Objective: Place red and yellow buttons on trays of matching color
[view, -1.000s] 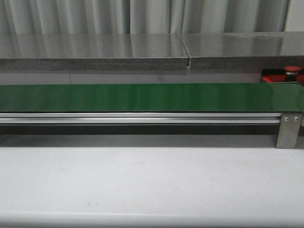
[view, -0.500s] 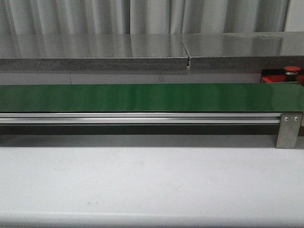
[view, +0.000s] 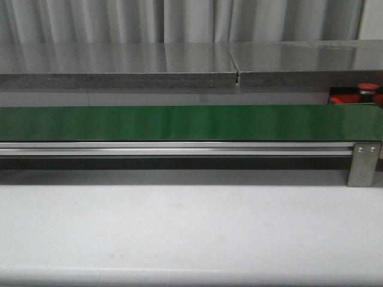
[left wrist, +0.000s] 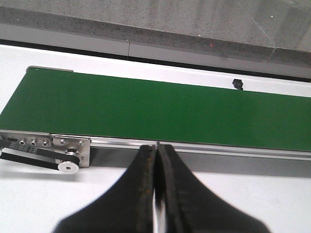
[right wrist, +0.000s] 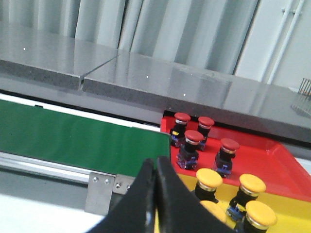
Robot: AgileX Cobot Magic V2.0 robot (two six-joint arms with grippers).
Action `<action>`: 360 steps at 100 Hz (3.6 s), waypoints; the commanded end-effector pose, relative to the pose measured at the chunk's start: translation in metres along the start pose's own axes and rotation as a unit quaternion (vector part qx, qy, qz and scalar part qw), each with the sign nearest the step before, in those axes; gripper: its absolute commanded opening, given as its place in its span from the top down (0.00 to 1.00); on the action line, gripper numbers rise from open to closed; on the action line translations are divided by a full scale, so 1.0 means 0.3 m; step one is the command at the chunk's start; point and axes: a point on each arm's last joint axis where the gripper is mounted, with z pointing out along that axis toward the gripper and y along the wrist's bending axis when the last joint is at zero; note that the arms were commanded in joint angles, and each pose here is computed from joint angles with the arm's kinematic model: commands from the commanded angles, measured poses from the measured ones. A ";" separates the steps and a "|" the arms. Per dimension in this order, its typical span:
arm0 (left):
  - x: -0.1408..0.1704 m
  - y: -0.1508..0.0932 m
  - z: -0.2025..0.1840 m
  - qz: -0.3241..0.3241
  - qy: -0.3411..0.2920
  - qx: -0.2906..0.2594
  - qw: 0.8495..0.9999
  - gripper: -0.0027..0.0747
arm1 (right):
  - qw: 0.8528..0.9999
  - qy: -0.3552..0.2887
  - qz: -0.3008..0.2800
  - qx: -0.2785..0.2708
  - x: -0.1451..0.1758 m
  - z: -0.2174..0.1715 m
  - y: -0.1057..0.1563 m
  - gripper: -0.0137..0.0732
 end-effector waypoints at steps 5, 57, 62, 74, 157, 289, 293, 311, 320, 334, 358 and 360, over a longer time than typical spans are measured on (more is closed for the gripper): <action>-0.045 -0.005 -0.009 -0.008 -0.040 -0.002 0.999 0.99 | 1.000 -0.021 -0.001 0.001 -0.030 0.000 -0.003 0.92; -0.045 -0.005 -0.009 -0.008 -0.040 -0.002 0.999 0.99 | 0.999 -0.045 -0.002 0.010 -0.031 -0.046 -0.006 0.92; -0.045 -0.005 -0.009 -0.008 -0.040 -0.002 0.999 0.99 | 0.999 -0.039 -0.002 0.010 -0.028 -0.046 -0.006 0.92; -0.045 -0.005 -0.009 -0.008 -0.040 -0.002 0.999 0.99 | 1.000 -0.030 -0.002 0.009 -0.022 -0.046 -0.006 0.92; -0.045 -0.005 -0.009 -0.008 -0.040 -0.002 0.999 0.99 | 1.000 -0.024 -0.001 0.009 -0.018 -0.045 -0.006 0.92; 0.310 0.099 -0.088 0.065 -0.216 -0.065 0.972 0.99 | 1.000 -0.024 -0.001 0.009 -0.018 -0.045 -0.006 0.92; 0.310 0.099 -0.087 0.068 -0.215 -0.064 0.972 0.99 | 1.000 -0.024 -0.001 0.009 -0.018 -0.045 -0.006 0.92; 0.309 0.098 -0.086 0.078 -0.213 -0.064 0.972 0.99 | 1.000 -0.023 -0.001 0.009 -0.018 -0.045 -0.006 0.92; 0.309 0.098 -0.086 0.077 -0.213 -0.064 0.972 0.99 | 1.000 -0.023 -0.001 0.009 -0.018 -0.045 -0.006 0.92; 0.309 0.098 -0.086 0.077 -0.213 -0.064 0.972 0.99 | 1.000 -0.023 -0.001 0.009 -0.018 -0.045 -0.006 0.92; 0.309 0.098 -0.086 0.077 -0.213 -0.064 0.972 0.99 | 1.000 -0.023 -0.001 0.009 -0.018 -0.045 -0.006 0.92; 0.309 0.098 -0.086 0.077 -0.213 -0.064 0.972 0.99 | 1.000 -0.023 -0.001 0.009 -0.018 -0.045 -0.006 0.92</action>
